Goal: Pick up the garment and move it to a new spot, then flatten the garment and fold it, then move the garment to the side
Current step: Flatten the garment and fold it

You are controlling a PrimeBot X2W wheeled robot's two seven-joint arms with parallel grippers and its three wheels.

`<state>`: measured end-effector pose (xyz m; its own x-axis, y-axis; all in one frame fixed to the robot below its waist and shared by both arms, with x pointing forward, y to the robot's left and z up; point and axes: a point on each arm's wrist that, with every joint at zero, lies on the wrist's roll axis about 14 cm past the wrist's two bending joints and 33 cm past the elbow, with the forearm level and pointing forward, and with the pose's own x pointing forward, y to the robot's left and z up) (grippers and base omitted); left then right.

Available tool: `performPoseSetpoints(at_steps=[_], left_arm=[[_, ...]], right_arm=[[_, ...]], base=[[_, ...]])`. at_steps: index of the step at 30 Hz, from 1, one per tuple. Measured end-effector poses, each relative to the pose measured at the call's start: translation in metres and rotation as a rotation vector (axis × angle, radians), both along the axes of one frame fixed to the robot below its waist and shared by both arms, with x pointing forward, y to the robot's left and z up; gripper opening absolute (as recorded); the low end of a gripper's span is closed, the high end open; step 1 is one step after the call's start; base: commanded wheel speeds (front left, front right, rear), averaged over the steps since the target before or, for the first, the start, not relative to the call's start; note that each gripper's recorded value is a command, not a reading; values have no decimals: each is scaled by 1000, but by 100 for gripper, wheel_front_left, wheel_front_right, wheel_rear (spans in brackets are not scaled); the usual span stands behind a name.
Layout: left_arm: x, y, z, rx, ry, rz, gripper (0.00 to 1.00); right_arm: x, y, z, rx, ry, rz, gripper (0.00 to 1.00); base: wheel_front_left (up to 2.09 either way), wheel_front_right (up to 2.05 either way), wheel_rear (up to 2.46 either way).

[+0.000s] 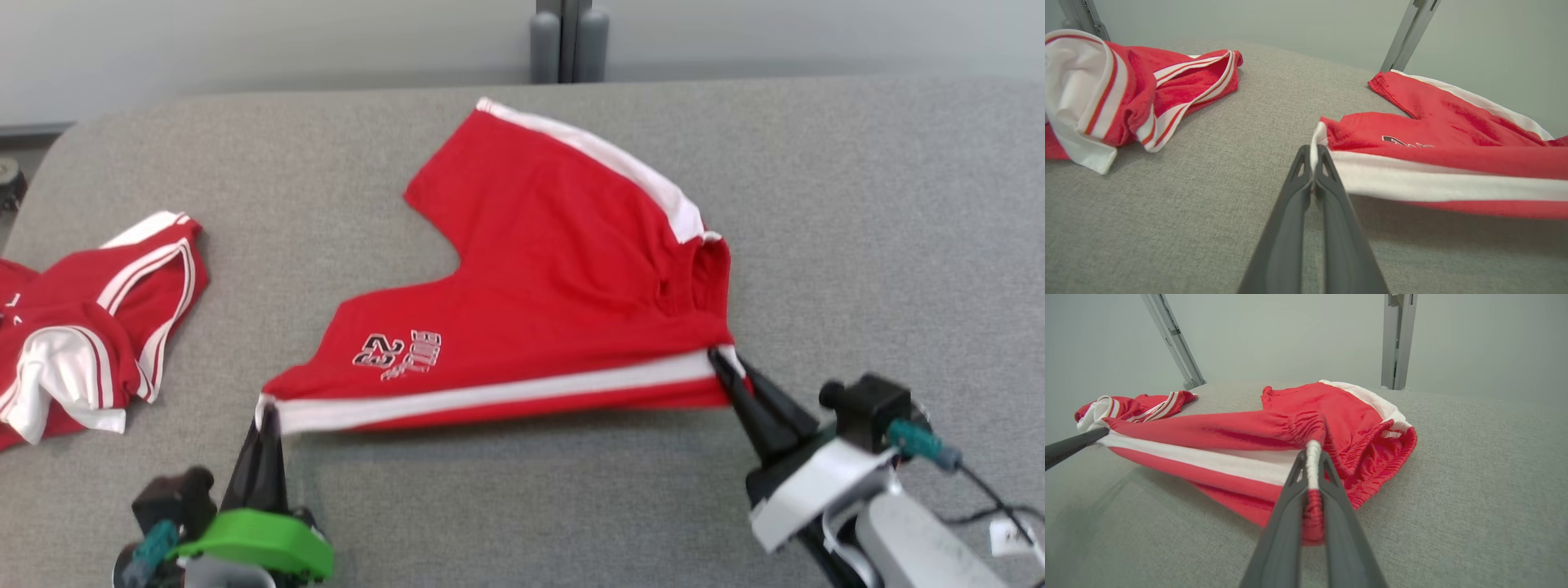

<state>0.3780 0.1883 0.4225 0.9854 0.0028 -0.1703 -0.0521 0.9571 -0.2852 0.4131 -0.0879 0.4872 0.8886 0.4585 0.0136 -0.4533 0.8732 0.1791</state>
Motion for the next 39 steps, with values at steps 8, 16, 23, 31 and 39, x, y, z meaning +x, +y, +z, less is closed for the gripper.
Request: performPoseSetpoints(at_steps=[8,16,23,31,39], left_arm=[[-42,3,0,-15,4,24,0],[-15,-16,28,25,-88,-45,0],[74,-59,63,92,-212,-195,0],[142,-100,50,162,-209,-347,0],[191,-125,14,210,-155,-442,0]], right_arm=[[-58,-2,-17,51,80,-28,0],[-59,-12,-9,110,68,-89,0],[-5,-22,2,195,38,-178,0],[34,-34,-14,237,64,-264,0],[52,-51,-37,233,100,-331,0]], base=[[0,0,0],[0,0,0],[0,0,0],[0,0,0],[0,0,0]])
